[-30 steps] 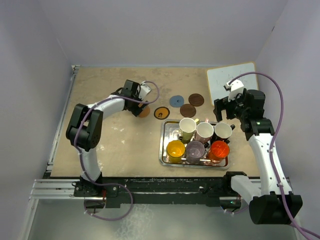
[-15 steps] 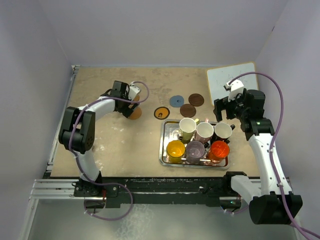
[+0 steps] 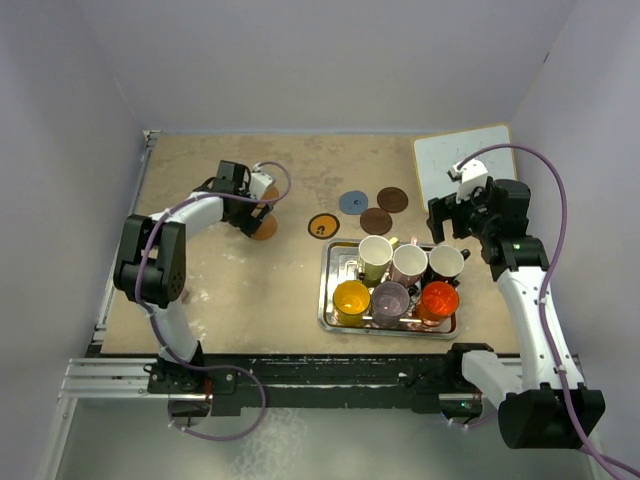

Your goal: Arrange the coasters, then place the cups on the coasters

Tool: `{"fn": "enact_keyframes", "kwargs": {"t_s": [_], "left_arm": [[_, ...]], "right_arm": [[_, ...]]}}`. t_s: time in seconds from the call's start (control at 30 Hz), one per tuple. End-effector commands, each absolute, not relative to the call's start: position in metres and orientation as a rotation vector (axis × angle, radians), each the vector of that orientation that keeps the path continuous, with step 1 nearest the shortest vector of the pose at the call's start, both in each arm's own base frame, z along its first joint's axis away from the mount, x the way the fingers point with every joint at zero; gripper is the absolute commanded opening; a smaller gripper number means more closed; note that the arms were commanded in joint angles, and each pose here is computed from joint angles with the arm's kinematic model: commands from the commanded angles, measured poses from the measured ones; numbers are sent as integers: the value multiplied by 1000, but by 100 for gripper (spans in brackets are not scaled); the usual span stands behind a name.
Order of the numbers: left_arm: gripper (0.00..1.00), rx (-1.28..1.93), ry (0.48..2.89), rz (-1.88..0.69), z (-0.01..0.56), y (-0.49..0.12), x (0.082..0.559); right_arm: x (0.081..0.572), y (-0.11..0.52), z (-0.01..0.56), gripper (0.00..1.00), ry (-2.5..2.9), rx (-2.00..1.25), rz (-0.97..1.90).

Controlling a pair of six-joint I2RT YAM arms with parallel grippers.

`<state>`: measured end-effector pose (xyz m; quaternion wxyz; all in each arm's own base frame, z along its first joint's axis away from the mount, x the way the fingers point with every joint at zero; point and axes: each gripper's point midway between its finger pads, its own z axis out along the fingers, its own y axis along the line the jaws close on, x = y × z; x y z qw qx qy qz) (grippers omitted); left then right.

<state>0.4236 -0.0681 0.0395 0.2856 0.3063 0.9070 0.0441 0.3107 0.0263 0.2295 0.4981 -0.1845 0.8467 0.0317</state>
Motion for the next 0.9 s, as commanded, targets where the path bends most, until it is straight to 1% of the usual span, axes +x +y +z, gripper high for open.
{"fn": "enact_keyframes", "kwargs": {"t_s": [0.0, 0.1, 0.23, 0.53, 0.87], "left_arm": [[93, 752, 2290, -74, 89, -99, 442], [93, 753, 2221, -161, 105, -123, 452], [93, 789, 2134, -198, 118, -157, 465], [93, 824, 1973, -381, 141, -260, 488], [92, 805, 1976, -505, 123, -337, 529]], "right_arm": [[312, 29, 238, 100, 2011, -452, 86], [313, 29, 238, 100, 2013, -452, 86], [313, 28, 238, 100, 2015, -454, 83], [314, 25, 236, 100, 2020, -450, 68], [315, 23, 233, 100, 2032, -449, 60]]}}
